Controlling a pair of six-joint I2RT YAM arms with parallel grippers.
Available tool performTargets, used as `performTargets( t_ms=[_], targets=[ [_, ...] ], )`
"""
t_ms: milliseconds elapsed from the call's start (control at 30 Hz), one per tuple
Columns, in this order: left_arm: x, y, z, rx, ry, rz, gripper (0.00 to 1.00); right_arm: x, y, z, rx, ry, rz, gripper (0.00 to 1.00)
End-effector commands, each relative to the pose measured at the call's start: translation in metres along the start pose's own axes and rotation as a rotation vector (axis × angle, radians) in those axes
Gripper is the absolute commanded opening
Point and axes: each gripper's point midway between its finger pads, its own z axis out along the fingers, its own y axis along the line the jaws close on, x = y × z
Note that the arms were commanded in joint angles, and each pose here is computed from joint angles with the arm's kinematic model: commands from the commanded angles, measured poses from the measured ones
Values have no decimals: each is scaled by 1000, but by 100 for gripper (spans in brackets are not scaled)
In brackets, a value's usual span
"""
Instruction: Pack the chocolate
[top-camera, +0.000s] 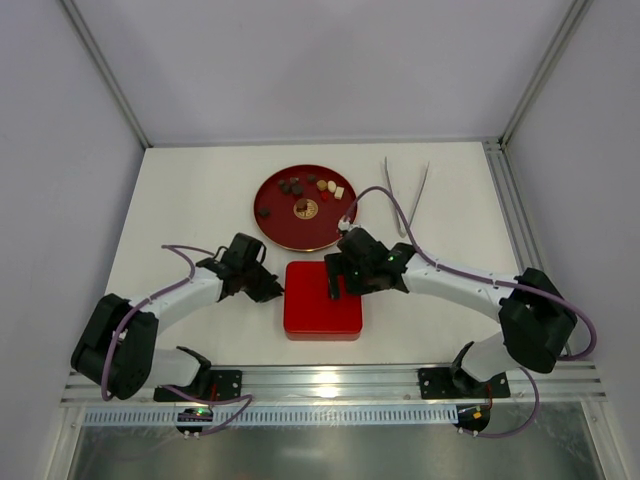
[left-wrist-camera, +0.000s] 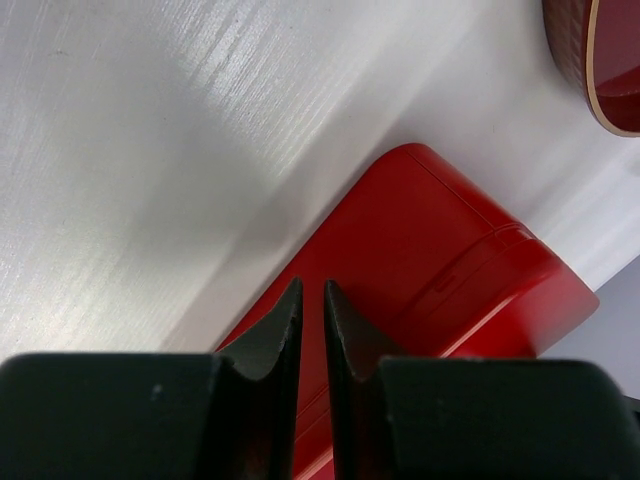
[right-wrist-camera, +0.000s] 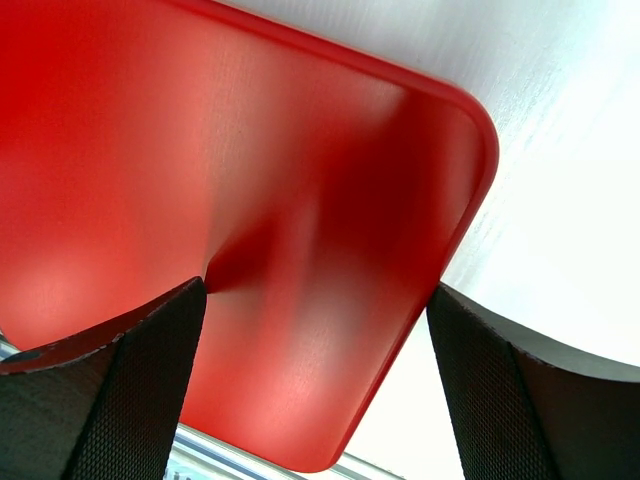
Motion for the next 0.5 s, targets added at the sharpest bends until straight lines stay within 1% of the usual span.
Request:
performTargets(
  t_ms=[0,233,467],
  targets=[
    [2,-31,-5,92,15,4,13,-15,18,2,-38,-34,-30,90],
    [7,-28,-1,88,47,20,16,-18,15,10,-5,-25,-38,92],
    [9,-28,-1,94,53,41,19,-22,14,17,8,-16,-46,93]
  ],
)
